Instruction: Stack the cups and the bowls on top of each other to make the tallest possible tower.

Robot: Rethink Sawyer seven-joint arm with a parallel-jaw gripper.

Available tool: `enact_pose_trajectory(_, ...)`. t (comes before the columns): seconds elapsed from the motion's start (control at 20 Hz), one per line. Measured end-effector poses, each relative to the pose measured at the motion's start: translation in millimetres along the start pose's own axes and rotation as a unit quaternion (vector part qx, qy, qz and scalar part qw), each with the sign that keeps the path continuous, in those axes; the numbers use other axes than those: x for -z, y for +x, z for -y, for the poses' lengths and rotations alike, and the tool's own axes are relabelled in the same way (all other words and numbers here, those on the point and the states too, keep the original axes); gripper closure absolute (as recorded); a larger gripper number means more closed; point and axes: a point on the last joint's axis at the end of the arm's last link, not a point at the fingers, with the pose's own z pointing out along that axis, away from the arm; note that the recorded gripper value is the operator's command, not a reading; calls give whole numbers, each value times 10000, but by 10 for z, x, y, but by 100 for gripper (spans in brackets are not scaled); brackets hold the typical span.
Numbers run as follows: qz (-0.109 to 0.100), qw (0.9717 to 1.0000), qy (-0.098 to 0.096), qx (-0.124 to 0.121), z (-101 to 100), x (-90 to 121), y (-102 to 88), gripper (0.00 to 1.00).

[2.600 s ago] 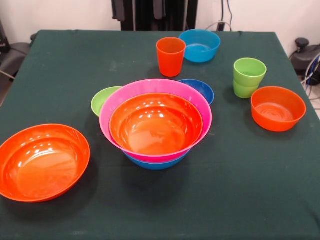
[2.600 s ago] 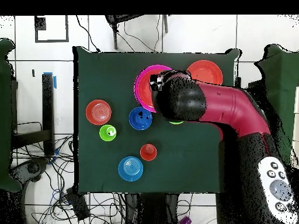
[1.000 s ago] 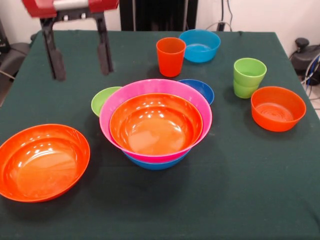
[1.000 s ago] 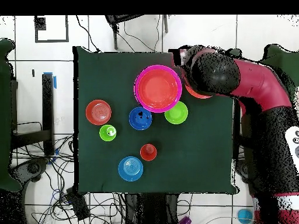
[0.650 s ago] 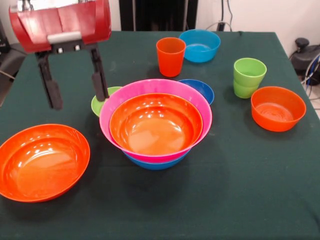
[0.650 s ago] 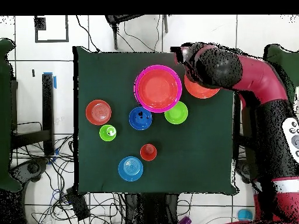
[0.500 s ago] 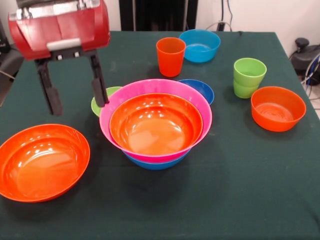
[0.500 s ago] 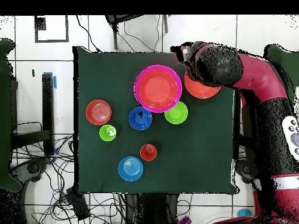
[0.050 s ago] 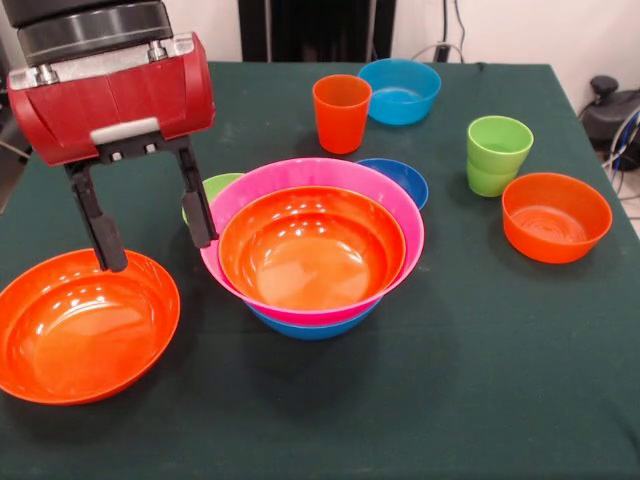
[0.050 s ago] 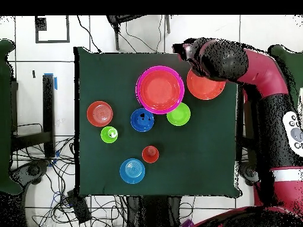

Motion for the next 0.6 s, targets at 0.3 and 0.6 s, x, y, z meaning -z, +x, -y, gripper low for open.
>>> enact_pose_trajectory(0.3, 50, 10000, -17, 3, 52, 53, -20, 0)
enact_pose_trajectory(0.6, 82, 9998, -43, -164, 328, 262, 28, 0)
